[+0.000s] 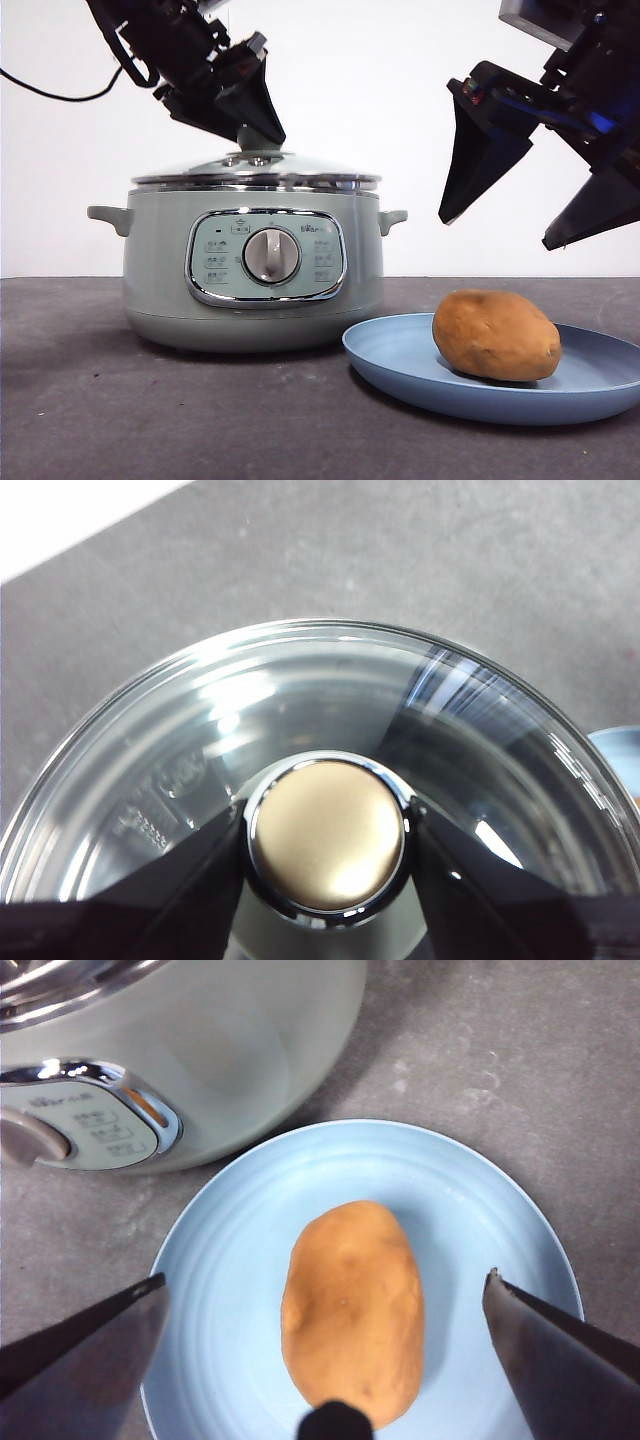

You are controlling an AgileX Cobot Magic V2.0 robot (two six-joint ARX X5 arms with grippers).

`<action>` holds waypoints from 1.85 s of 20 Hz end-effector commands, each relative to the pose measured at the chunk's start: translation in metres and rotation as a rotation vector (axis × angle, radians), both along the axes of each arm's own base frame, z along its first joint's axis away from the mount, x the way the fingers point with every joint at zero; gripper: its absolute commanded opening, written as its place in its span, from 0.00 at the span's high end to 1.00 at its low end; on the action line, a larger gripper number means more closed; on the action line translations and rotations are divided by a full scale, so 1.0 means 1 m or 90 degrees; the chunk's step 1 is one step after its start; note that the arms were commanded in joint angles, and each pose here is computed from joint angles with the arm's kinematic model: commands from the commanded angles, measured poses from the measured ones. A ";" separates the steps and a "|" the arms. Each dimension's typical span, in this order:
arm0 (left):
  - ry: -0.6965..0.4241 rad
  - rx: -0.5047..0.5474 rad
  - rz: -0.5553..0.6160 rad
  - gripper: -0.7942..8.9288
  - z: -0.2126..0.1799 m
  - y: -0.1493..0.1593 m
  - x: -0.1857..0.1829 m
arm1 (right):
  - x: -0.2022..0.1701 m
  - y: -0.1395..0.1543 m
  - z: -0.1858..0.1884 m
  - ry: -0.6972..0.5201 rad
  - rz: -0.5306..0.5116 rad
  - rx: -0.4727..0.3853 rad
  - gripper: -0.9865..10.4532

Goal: Take the potato out from the steamer,put the potato on the plate,close the lid

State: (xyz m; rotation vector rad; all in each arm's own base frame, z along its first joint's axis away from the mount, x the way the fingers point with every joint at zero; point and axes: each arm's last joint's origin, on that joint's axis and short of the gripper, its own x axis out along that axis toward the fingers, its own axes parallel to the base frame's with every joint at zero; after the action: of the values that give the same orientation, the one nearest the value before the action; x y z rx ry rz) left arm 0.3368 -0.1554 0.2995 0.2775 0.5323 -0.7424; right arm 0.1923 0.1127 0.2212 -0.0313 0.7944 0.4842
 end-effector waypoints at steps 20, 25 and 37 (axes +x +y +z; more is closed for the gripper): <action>-0.019 -0.029 0.022 0.28 0.028 0.006 -0.018 | -0.016 -0.008 0.012 -0.016 0.002 0.012 0.39; -0.012 -0.066 0.041 0.28 0.078 0.031 -0.076 | -0.024 -0.010 0.024 -0.009 0.053 0.065 0.39; 0.129 -0.021 0.059 0.93 0.099 0.074 -0.174 | -0.040 -0.012 0.081 0.043 0.152 0.138 0.77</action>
State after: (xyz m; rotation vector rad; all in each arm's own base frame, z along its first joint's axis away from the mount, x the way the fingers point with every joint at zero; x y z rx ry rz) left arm 0.1635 -0.0806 0.4006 0.1510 0.7049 -0.6889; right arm 0.1531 0.1003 0.2996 0.0862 0.8093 0.7885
